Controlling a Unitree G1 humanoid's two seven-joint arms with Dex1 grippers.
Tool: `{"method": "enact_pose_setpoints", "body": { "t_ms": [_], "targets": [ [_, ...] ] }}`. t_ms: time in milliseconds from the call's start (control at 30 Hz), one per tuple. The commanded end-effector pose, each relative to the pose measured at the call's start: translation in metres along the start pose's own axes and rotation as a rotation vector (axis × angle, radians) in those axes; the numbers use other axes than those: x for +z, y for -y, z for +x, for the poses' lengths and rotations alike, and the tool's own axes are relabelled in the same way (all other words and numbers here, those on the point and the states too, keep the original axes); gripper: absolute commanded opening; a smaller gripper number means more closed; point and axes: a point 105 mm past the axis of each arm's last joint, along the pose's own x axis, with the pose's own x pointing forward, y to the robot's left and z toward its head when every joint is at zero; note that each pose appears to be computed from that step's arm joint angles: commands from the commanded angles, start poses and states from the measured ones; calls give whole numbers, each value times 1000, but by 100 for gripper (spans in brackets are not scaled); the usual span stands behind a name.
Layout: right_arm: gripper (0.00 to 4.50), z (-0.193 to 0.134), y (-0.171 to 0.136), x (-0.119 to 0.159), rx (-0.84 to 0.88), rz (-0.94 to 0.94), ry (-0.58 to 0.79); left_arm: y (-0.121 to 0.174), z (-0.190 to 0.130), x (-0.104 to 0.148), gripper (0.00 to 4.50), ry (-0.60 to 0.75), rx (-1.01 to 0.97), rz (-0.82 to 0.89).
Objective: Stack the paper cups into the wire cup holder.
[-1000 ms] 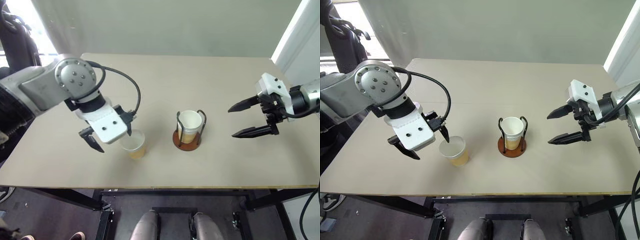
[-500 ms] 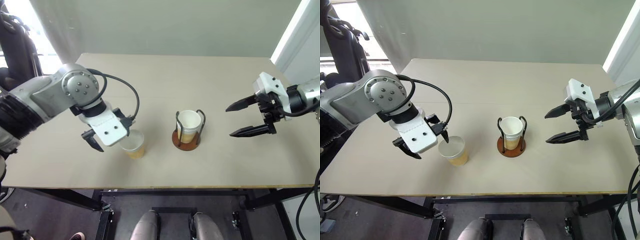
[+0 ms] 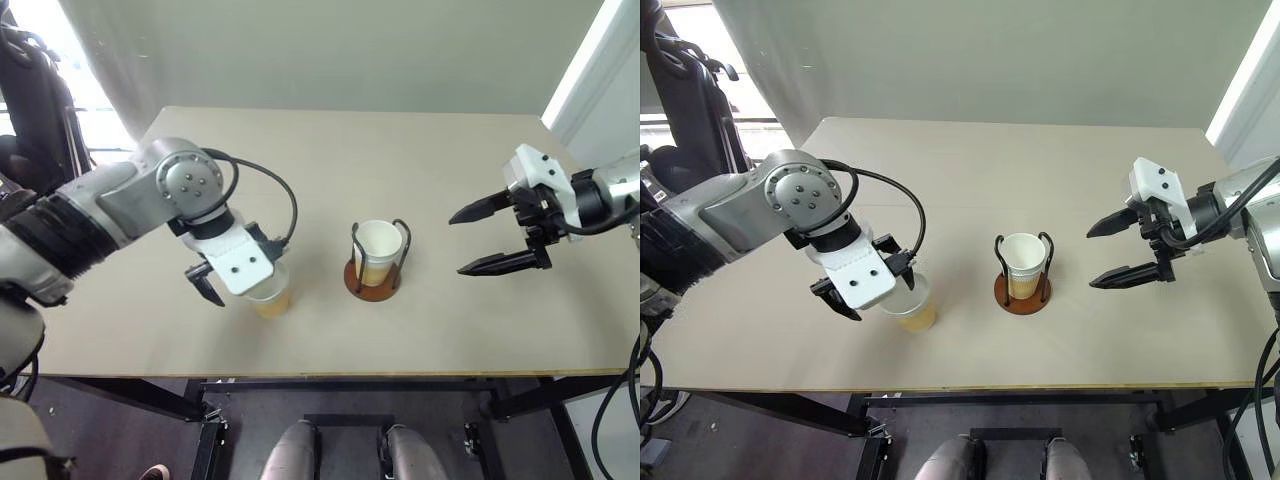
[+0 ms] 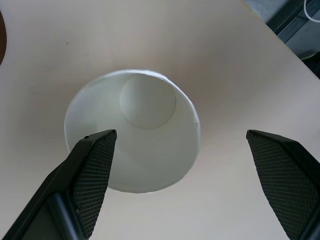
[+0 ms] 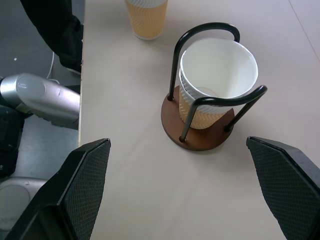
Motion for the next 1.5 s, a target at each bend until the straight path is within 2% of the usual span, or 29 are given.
{"method": "enact_pose_setpoints", "body": {
  "t_ms": [33,467,567,900,933,1233,1500],
  "targets": [
    [450,-6,-1,10,-21,-33,20,-1,-9,-2,446,-26,9,9],
    [450,-6,0,11,-23,-21,32,5,-3,-6,446,-55,-20,29],
    [450,-5,0,12,-22,-21,38,5,0,-5,389,-53,-25,59],
    [450,-5,-1,13,-26,-18,44,3,7,-4,24,-36,-23,130],
    [450,-5,-1,13,-27,-17,43,3,7,-5,3,-38,-25,134],
    [450,-5,-1,12,-34,-10,42,0,5,-9,3,-42,-21,124],
    [450,-6,0,11,-34,-11,34,-37,-27,-24,3,-84,122,57]
  ]
}}
